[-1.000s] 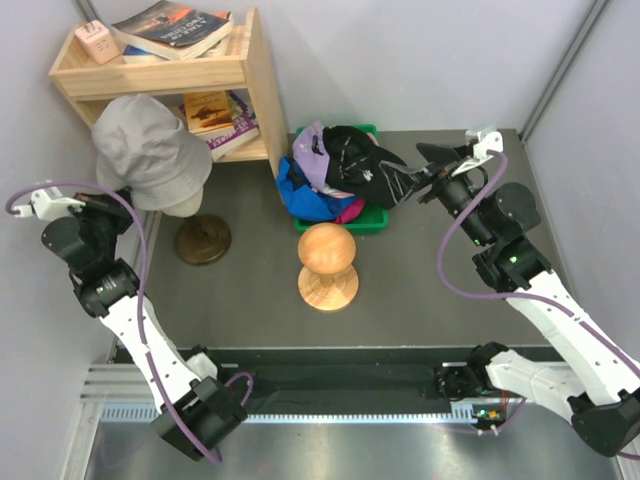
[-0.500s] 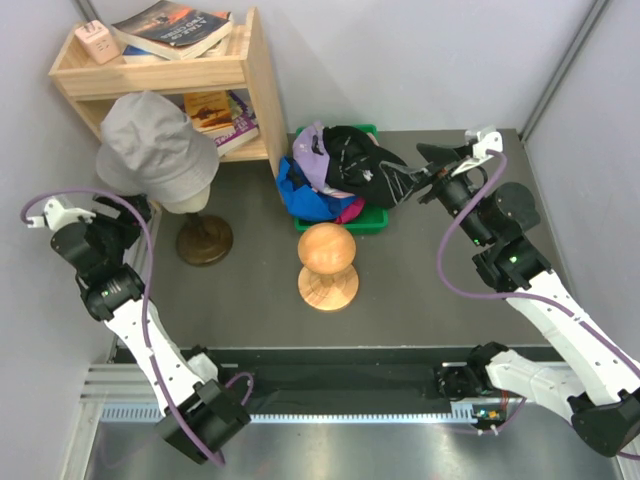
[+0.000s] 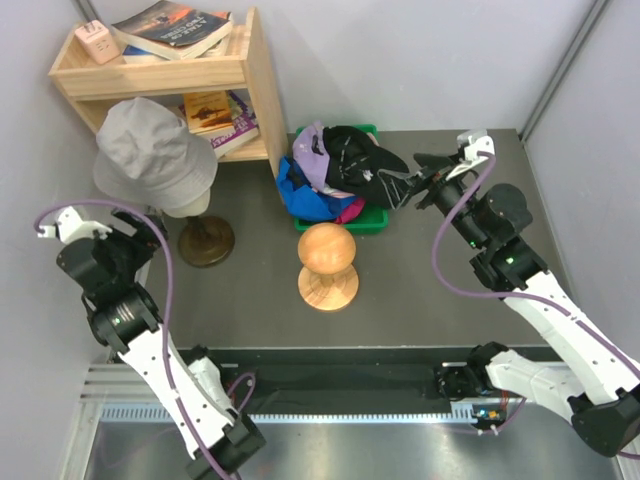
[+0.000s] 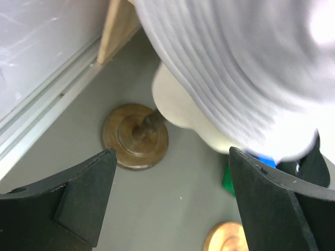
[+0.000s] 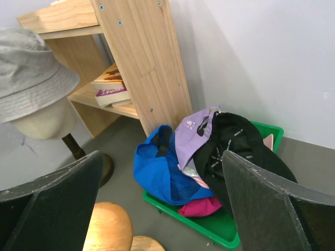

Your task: Stack the hats

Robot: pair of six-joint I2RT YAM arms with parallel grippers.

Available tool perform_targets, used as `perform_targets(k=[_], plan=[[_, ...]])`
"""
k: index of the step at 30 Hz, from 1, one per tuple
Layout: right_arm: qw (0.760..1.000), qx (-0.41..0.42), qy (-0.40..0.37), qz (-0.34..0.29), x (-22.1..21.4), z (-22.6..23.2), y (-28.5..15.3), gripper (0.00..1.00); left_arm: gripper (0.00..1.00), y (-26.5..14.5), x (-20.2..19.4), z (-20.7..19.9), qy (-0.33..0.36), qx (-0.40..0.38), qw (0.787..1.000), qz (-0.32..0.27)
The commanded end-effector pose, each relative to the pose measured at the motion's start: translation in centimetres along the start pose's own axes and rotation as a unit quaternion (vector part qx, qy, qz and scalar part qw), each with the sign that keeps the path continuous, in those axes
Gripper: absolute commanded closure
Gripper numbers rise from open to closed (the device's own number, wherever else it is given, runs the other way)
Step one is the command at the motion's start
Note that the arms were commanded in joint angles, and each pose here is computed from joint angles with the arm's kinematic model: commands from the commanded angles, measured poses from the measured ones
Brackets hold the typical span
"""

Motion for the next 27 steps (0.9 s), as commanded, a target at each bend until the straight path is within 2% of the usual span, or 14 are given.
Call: perform_targets(k=[1, 6, 18, 23, 27], plan=[[1.000, 0.002, 0.014, -0.003, -0.3, 0.2, 0.1, 0.05, 0.10, -2.3, -1.9, -1.8, 0.010, -0.051, 0.999, 0.007], [1.000, -0.008, 0.020, 0.010, -1.0, -0.3, 0.2, 0.05, 0.12, -4.2, -2.3, -3.6, 0.025, -0.102, 0.994, 0.000], [0.994, -0.097, 0.008, 0.051, -3.3, -3.4, 3.2, 0.05, 0.18, -3.4, -1.8, -6.5, 0.084, -0.188, 0.978, 0.032], [0.987, -0.131, 0.034, 0.087, -4.8, -8.0, 5.4, 0.05, 0.19, -1.5, -2.6, -6.9, 0.102, -0.191, 0.975, 0.050], [0.981, -0.146, 0.081, 0.102, -5.7, -12.9, 6.1, 0.06, 0.19, -0.7, -3.0, -8.9, 0.132, -0.209, 0.967, 0.060]])
Point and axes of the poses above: each gripper's point midway between its finger pads, its own y axis out along the fingers, its own z axis along the line the jaws close on, x = y × z, the point moved 6 cm from there along -y, back along the fingers, and after that the axes turned 15 degrees about y, right-handed, at the moved point
